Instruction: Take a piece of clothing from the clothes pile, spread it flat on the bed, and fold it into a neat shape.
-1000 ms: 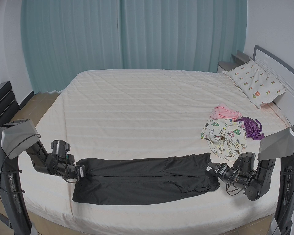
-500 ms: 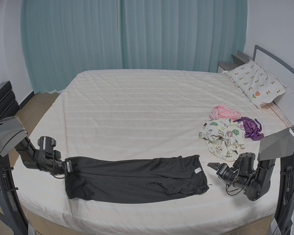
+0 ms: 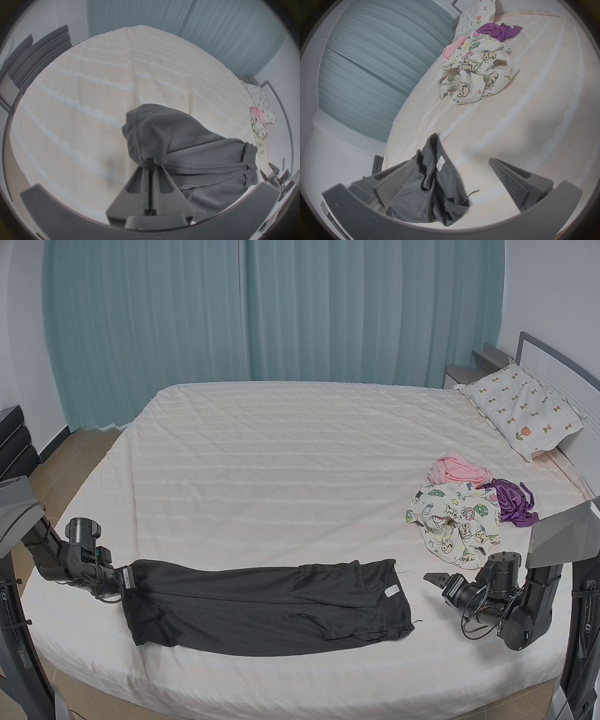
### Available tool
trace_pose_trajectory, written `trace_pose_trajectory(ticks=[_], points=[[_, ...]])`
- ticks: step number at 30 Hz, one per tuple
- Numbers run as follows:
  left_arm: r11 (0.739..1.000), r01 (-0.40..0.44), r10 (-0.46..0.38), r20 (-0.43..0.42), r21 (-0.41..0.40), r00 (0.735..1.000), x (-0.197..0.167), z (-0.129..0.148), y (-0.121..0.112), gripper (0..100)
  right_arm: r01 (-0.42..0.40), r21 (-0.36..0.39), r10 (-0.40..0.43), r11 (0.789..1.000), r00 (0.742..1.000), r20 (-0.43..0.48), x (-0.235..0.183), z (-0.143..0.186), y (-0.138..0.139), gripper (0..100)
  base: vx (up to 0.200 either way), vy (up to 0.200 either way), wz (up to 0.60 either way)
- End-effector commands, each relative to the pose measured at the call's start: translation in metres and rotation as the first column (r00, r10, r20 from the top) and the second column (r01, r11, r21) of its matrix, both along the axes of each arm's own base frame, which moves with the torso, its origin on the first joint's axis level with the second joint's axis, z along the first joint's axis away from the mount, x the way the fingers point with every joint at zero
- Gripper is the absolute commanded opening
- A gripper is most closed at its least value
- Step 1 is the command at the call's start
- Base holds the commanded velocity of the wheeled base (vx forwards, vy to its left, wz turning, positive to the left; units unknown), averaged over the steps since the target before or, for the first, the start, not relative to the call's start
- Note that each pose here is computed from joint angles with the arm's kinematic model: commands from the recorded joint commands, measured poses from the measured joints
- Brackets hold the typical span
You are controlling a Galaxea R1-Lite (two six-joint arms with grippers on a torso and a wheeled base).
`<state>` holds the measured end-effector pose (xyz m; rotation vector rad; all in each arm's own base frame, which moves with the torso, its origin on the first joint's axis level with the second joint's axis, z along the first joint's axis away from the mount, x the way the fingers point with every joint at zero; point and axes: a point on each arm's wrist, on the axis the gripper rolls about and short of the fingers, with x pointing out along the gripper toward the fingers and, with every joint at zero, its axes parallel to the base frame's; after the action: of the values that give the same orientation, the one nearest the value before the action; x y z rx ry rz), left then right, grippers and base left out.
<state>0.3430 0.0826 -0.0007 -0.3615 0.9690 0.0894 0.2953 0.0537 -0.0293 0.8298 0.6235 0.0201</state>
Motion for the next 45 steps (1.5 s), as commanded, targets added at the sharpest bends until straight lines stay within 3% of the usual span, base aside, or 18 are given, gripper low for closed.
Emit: trace_pose_trajectory(ticks=[1, 7, 10, 11, 17, 18, 19, 20, 26, 45], points=[[0.998, -0.053, 0.054, 0.051, -0.013, 0.997, 0.0, 0.022, 0.025, 0, -0.001, 0.001, 0.001, 1.0, 1.0, -0.002, 0.0, -0.001, 0.0, 100, 0.0, 0.0, 0.0], [0.997, -0.068, 0.069, 0.034, -0.03, 0.997, -0.007, 0.042, 0.026, 0, -0.001, 0.001, 0.001, 1.0, 1.0, 0.0, 0.0, 0.0, 0.0, 100, 0.0, 0.0, 0.0], [0.998, -0.051, 0.052, 0.012, -0.039, 0.999, -0.012, 0.048, 0.013, 0, -0.004, 0.002, 0.004, 1.0, 1.0, 0.0, 0.0, 0.0, 0.001, 100, 0.0, 0.0, 0.0], [0.998, -0.048, 0.047, -0.014, -0.05, 0.999, -0.013, 0.053, -0.003, 0, -0.004, 0.002, 0.004, 1.0, 1.0, 0.0, 0.0, 0.0, 0.001, 100, 0.0, 0.0, 0.0], [0.998, -0.039, 0.037, -0.03, -0.057, 0.999, -0.01, 0.064, -0.048, 0, -0.004, 0.002, 0.004, 1.0, 1.0, 0.0, 0.0, 0.0, 0.001, 100, 0.0, 0.0, 0.0], [0.999, -0.037, 0.035, -0.032, -0.039, 0.999, -0.008, 0.065, -0.065, 0, -0.004, 0.001, 0.004, 1.0, 1.0, -0.002, 0.0, -0.001, 0.001, 100, 0.0, 0.0, 0.0], [0.999, -0.037, 0.035, -0.032, -0.039, 0.999, -0.008, 0.065, -0.065, 0, -0.004, 0.001, 0.004, 1.0, 1.0, -0.002, 0.0, -0.001, 0.001, 100, 0.0, 0.0, 0.0], [0.999, -0.041, 0.041, -0.032, -0.022, 0.999, -0.006, 0.065, -0.082, 0, -0.008, 0.003, 0.008, 1.0, 1.0, -0.004, -0.001, -0.001, 0.001, 100, 0.0, 0.0, 0.0], [0.999, 0.009, -0.01, -0.029, -0.038, 1.0, -0.006, 0.067, -0.124, 0, -0.015, 0.007, 0.015, 1.0, 1.0, -0.006, -0.001, -0.001, 0.001, 100, 0.0, -0.067, 0.0], [0.996, 0.076, -0.08, -0.072, -0.052, 0.994, 0.017, 0.068, -0.192, 0, -0.025, 0.006, 0.025, 1.0, 1.0, -0.01, -0.002, -0.002, 0.004, 100, 0.0, -0.2, 0.0]])
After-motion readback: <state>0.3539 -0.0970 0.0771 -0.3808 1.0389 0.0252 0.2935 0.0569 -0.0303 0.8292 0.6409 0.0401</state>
